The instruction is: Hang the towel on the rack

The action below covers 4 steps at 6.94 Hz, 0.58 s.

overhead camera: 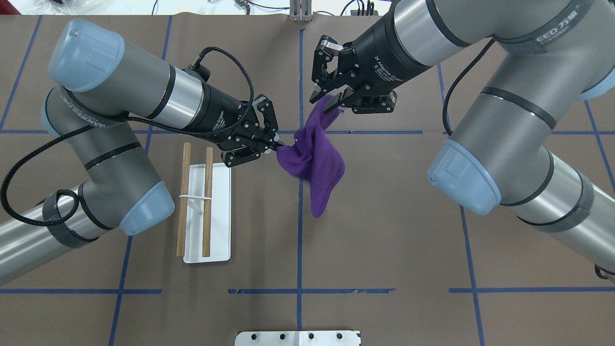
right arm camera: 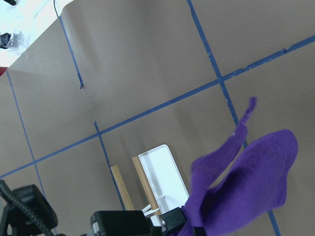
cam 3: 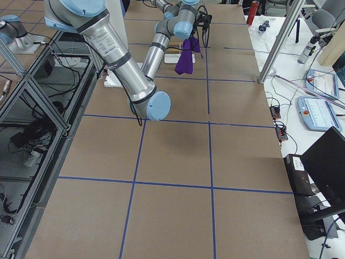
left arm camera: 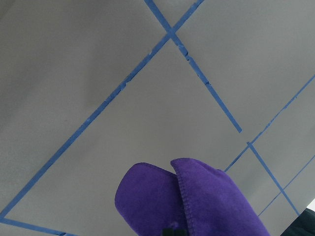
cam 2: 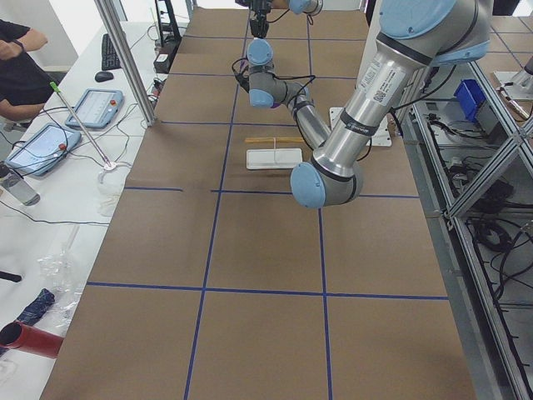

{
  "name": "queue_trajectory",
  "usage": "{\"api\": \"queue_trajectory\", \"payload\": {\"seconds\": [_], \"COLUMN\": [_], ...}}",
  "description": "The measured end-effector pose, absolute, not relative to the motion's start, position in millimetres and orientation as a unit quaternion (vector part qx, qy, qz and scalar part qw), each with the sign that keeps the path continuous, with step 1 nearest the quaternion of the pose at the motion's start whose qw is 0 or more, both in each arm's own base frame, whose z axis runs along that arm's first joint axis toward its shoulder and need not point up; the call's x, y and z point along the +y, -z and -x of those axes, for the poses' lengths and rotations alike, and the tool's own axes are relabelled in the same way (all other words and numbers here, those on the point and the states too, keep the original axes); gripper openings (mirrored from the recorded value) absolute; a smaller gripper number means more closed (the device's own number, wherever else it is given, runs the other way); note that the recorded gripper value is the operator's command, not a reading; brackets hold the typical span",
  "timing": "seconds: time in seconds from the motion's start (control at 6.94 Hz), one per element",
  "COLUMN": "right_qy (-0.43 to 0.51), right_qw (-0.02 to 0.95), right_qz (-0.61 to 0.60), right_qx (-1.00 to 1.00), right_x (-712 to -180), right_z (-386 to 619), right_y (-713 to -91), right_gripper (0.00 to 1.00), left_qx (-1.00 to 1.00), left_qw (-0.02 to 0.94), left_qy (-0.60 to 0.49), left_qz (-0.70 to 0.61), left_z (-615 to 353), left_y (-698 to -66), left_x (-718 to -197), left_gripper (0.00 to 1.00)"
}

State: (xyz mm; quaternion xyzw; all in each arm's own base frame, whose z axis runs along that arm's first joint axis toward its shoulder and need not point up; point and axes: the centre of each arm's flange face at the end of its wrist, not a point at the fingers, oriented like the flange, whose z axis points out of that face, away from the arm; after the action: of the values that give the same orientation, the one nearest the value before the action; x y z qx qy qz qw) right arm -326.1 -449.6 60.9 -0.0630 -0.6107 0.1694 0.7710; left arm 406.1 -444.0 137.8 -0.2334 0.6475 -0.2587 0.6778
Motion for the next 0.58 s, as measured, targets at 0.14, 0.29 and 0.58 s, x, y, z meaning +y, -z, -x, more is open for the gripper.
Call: {"api": "queue_trajectory", "payload": {"seconds": [0.14, 0.29, 0.58], "right_qy": [-0.169, -0.169, -0.182], "right_qw": [0.77, 0.768, 0.766], "right_qz": [0.06, 0.055, 0.045], "right_qx": [-0.612, -0.615, -0.615], "right_x": [-445, -437, -429], "right_z": [317, 305, 275], "right_y": [-72, -94, -149], "right_gripper": [1.0, 1.0, 1.0], "left_qx": [0.648, 0.648, 0.654], "left_qw": [0.679, 0.682, 0.685], "left_qy": [0.257, 0.256, 0.253], "left_qz": [0.229, 0.223, 0.198], "left_z": [-401, -397, -359], "left_y": [-143, -151, -178], "left_x": [-442, -440, -432], "left_gripper": [0.0, 0.0, 0.0]}}
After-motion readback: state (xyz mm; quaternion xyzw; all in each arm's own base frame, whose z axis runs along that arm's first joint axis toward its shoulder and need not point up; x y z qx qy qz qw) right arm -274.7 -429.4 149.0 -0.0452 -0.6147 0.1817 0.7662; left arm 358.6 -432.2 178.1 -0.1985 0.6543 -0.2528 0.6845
